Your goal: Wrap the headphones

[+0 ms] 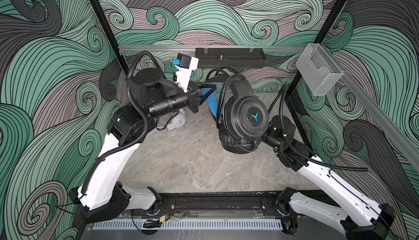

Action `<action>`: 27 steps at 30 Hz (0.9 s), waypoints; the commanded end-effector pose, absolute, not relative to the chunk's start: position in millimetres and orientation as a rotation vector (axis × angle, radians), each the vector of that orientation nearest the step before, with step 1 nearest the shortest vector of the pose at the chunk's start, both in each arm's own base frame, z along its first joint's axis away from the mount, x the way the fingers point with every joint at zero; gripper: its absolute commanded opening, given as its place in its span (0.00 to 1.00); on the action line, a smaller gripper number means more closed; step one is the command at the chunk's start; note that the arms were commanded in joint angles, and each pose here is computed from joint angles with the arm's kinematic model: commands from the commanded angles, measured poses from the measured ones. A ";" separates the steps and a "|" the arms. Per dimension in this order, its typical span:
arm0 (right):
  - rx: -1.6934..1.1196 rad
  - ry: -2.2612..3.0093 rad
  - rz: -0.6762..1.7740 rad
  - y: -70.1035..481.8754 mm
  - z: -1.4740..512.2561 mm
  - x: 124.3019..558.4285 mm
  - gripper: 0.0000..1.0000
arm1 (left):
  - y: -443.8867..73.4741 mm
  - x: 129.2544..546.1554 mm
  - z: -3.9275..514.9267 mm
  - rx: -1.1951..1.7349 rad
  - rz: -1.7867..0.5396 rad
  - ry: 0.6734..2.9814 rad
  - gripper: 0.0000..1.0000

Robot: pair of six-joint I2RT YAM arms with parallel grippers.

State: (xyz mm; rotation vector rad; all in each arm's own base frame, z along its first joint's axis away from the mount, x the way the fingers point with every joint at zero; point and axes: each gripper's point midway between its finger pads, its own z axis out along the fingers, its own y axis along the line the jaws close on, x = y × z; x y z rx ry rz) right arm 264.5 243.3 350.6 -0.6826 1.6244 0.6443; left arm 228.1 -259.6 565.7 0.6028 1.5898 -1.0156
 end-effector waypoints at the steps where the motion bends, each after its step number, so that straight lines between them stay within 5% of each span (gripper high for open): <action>1: -0.659 1.619 0.704 246.1 350.0 263.5 0.29 | -251.0 218.1 605.1 0.537 -1.087 1.467 0.00; 8: -0.661 1.646 0.703 246.8 339.0 265.1 0.20 | -250.8 219.3 607.4 0.520 -1.098 1.464 0.00; 13: -0.676 1.663 0.694 246.1 333.2 264.6 0.00 | -241.0 229.8 610.4 0.413 -1.085 1.472 0.00; 27: -0.691 1.758 0.589 243.3 309.0 265.2 0.00 | -186.9 298.9 587.4 -0.291 -1.096 1.465 0.00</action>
